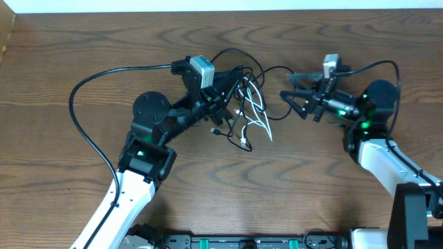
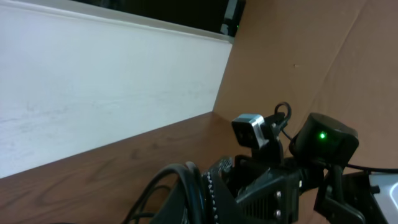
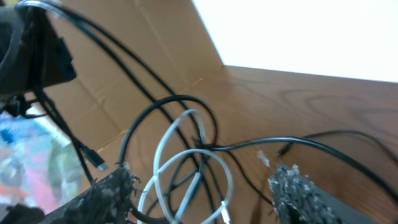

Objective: Untangle cables

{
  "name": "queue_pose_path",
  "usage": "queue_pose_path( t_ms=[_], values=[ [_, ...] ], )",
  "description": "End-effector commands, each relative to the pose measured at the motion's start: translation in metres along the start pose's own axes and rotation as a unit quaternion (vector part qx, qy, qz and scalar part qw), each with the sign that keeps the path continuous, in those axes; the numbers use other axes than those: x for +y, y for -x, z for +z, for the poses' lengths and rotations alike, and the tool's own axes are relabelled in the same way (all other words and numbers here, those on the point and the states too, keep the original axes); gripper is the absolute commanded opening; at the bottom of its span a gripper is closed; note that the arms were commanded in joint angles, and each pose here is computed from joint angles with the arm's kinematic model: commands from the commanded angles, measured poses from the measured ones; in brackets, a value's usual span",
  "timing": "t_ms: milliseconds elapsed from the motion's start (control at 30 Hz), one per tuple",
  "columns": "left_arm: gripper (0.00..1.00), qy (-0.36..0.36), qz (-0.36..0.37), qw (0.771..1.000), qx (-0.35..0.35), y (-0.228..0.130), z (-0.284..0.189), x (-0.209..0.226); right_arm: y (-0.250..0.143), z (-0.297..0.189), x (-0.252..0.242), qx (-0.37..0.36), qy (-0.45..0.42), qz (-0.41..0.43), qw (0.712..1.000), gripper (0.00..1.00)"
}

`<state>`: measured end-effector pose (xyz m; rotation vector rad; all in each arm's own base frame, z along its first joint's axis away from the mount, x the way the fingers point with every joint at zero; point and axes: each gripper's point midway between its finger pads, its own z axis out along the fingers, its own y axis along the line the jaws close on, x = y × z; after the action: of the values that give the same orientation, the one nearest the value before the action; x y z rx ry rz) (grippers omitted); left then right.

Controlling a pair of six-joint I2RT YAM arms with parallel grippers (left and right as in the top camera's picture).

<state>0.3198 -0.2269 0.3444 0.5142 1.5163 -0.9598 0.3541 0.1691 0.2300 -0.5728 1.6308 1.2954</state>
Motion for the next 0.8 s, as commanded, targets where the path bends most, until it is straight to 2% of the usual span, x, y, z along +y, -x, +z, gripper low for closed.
queue_pose_path(
  t_ms=[0,300,333,467,533,767],
  values=[
    [0.08,-0.015,-0.006,1.0,-0.014,0.012,-0.003,-0.008,-0.001,0.015,0.007,-0.002,0.0,-0.044,0.999,0.66],
    [0.08,-0.031,-0.005,0.999,-0.021,0.016,-0.003,-0.015,-0.008,0.037,0.018,-0.002,0.0,-0.086,0.996,0.68],
    [0.08,-0.031,-0.005,0.999,-0.021,0.016,-0.003,-0.015,-0.008,0.038,0.019,-0.002,0.001,-0.092,0.996,0.67],
    [0.07,-0.035,-0.007,0.999,-0.02,0.015,-0.002,-0.018,-0.01,0.04,0.022,0.0,0.005,-0.102,0.995,0.5],
    [0.08,-0.044,-0.006,0.999,-0.019,0.014,-0.001,-0.024,-0.011,0.042,0.023,0.002,0.006,-0.108,0.994,0.44],
    [0.07,-0.06,0.0,0.998,-0.026,0.017,0.002,-0.036,-0.021,0.047,0.027,0.016,0.014,-0.13,0.991,0.44]
  ],
)
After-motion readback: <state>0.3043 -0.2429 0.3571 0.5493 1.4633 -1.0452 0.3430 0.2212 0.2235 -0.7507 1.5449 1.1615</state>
